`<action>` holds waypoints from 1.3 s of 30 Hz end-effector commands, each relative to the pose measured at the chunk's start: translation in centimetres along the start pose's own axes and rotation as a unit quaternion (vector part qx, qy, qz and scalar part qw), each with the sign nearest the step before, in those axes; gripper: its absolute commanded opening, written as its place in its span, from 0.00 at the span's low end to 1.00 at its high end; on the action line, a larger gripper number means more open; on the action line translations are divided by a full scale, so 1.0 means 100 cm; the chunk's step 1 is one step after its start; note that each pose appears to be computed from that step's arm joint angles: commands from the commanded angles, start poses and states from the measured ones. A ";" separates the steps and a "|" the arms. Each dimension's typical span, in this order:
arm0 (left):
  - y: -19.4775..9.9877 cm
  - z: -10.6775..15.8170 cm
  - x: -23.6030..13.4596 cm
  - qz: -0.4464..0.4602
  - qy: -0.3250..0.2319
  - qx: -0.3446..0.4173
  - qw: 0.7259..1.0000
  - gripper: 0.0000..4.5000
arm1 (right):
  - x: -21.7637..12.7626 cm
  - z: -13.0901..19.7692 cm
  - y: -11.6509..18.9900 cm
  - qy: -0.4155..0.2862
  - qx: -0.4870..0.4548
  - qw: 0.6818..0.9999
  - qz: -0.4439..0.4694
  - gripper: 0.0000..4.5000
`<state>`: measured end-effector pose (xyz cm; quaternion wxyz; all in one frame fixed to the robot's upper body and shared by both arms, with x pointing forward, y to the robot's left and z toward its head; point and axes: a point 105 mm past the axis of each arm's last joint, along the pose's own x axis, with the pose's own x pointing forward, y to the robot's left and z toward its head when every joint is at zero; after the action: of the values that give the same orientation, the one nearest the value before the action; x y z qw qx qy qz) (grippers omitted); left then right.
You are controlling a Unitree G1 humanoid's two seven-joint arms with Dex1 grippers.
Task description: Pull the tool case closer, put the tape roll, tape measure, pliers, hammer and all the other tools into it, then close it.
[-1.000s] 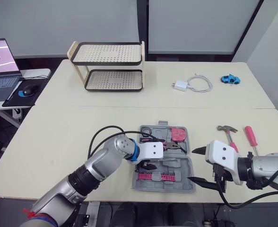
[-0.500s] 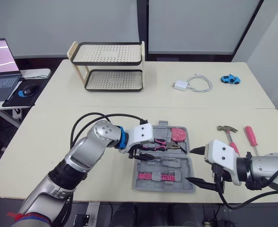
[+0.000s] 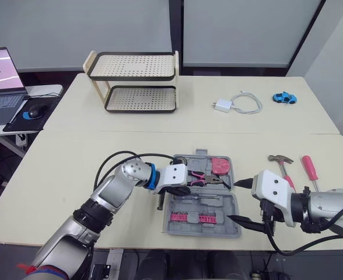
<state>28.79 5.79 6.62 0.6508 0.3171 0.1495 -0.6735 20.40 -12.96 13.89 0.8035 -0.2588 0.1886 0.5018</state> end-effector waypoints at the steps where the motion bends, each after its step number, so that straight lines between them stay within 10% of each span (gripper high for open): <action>1: -0.002 -0.001 0.006 0.001 0.003 0.014 1.000 0.01 | -0.001 0.005 0.000 -0.005 -0.016 1.000 -0.004 1.00; 23: -0.004 -0.021 0.022 0.018 0.034 -0.015 0.999 0.01 | -0.002 0.004 0.001 -0.002 -0.017 1.000 -0.001 1.00; 33: 0.012 0.013 -0.047 0.075 -0.042 -0.061 0.994 0.01 | -0.010 0.014 -0.014 -0.038 -0.027 0.998 -0.040 1.00; 39: 0.004 -0.010 -0.106 0.180 -0.043 -0.120 0.975 0.01 | -0.038 0.000 -0.041 -0.033 -0.033 0.990 -0.134 1.00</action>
<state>28.88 13.05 11.10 0.7767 0.2315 0.1593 -0.5637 22.11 -15.95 15.47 0.8493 -0.2663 0.1407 0.4336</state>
